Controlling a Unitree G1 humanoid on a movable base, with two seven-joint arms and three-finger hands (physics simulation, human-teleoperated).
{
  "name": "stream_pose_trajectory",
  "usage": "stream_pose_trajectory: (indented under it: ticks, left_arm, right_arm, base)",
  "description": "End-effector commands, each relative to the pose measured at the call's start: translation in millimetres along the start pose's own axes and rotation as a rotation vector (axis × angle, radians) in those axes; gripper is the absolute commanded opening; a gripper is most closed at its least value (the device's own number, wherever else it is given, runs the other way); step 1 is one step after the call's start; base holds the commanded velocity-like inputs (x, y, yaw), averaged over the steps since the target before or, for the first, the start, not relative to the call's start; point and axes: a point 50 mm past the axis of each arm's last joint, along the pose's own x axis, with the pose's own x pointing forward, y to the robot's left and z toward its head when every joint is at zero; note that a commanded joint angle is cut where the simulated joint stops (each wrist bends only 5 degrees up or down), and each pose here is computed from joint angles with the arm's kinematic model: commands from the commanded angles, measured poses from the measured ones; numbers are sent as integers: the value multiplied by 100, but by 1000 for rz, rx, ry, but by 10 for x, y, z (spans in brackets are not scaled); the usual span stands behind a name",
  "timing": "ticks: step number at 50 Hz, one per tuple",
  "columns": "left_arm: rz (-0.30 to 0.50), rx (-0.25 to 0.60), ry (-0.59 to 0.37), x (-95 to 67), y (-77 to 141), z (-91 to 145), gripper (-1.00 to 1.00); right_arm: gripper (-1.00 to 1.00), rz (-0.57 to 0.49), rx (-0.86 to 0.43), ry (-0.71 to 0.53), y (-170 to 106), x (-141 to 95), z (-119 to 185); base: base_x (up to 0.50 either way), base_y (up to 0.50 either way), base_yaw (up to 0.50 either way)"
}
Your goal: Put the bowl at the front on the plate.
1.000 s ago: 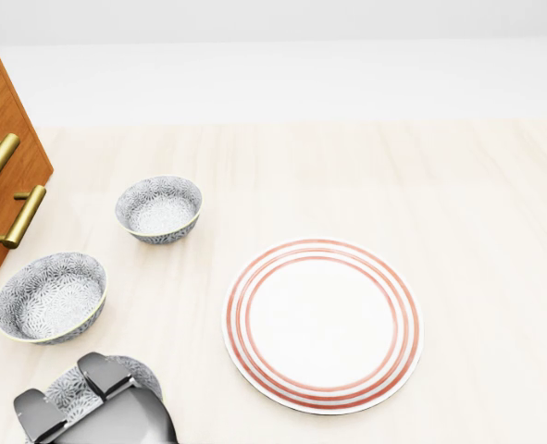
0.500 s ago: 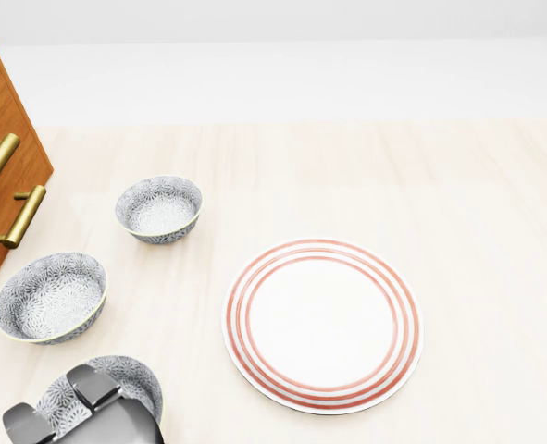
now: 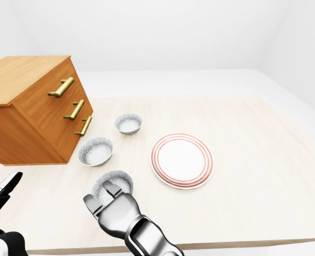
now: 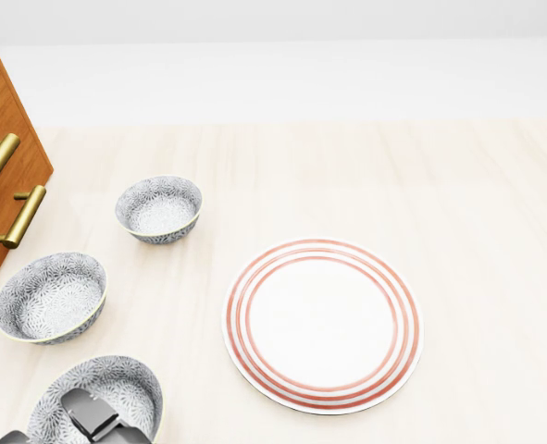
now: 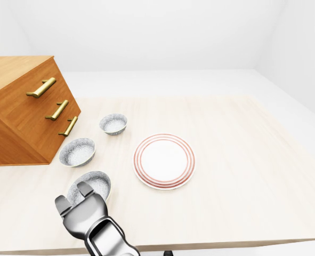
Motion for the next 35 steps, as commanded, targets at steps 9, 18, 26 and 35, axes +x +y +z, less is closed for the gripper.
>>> stream_pose_trajectory:
  ticks: [9, 18, 26, 35]
  left_arm:
    - [-3, -1, -1, -4, 14, 7, 100]
    - [-3, 0, 2, -6, 3, -1, 100]
    - [-4, 0, -5, -7, 5, 13, 100]
    - [-4, 2, 1, -7, 6, -1, 100]
  right_arm:
    - [100, -90, 50, 3, 168, -14, -39]
    - [100, -134, 67, -6, 216, -63, -29]
    - [100, -191, 72, -19, 224, -160, 4]
    - [100, -222, 92, -30, 305, -150, 27]
  base:
    - [0, 0, 0]
    - [0, 0, 0]
    - [0, 0, 0]
    - [0, 0, 0]
